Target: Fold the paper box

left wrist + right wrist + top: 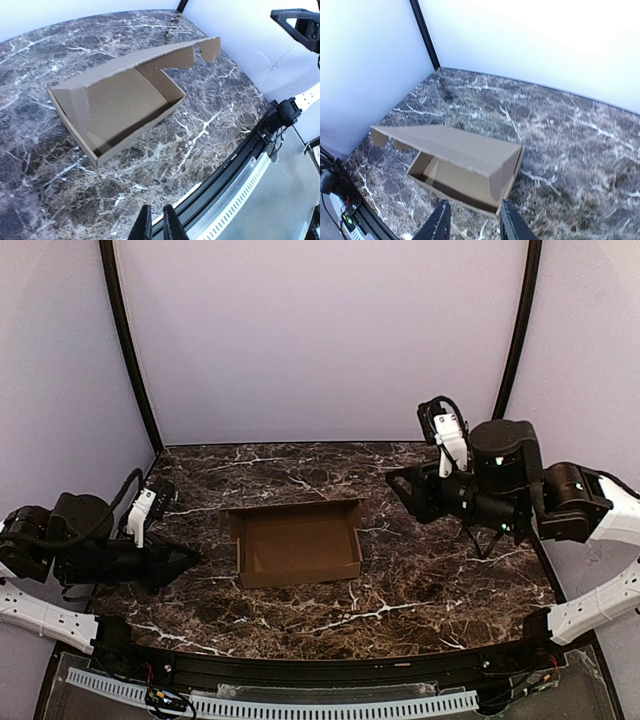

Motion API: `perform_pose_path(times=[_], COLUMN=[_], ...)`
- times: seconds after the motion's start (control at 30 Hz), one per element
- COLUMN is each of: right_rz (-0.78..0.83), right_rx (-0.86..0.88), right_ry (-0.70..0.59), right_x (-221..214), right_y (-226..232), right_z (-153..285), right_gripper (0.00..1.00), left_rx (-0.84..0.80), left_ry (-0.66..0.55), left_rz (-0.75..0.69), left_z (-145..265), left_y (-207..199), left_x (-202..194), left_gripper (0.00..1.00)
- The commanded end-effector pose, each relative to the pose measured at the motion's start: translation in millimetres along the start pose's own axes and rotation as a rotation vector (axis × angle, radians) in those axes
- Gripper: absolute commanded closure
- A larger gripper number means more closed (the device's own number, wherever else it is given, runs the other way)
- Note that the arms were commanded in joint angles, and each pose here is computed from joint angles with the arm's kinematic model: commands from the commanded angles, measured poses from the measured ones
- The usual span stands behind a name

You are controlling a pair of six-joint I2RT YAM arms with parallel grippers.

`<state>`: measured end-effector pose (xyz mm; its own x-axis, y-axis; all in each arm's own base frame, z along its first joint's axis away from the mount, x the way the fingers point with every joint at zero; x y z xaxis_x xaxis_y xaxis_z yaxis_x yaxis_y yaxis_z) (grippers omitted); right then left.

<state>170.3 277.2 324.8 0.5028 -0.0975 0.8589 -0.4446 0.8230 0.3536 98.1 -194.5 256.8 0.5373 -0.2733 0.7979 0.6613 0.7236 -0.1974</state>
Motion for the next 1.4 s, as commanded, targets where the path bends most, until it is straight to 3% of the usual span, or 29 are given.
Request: perform_pose_path(times=[0.0,0.23,0.4,0.6,0.83,1.07,1.37], right_rz=[0.097,0.097,0.090,0.088,0.076,0.046,-0.005], right_rx=[0.135,0.204,0.205,0.208,0.203,0.181,0.158], right_ry=[-0.021,0.021,0.064,0.165,0.303,0.370,0.450], right_x=[42,74,75,45,-14,-54,-106], right_y=[37,71,80,79,66,46,23], right_z=[-15,-78,-131,-187,-213,-211,-207], right_gripper=[0.69,0.83,0.91,1.00,1.00,1.00,1.00], left_rx=[0.172,0.412,0.519,0.486,0.416,0.309,0.164], left_ry=[0.015,-0.069,-0.054,-0.032,-0.007,0.091,0.271], left_rz=[-0.100,-0.282,-0.382,-0.438,-0.388,-0.323,-0.192], left_z=[21,32,23,-10,-56,-116,-171], left_y=[29,40,36,36,53,67,65], left_x=[9,64,107,135,157,136,56], left_gripper=[0.96,0.99,0.99,0.99,0.99,0.99,0.99])
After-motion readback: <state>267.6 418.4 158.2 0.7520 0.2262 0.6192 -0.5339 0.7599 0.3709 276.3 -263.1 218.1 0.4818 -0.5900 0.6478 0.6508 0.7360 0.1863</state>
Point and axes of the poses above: each gripper's point midway between its finger pads, its own z axis back along the fingers, its own y axis along the line the jaws close on, x = y × z, the point moved 2 cm from there along z, back along the fingers, and after that the axes turned 11 degrees about -z, right-handed, at the moved point
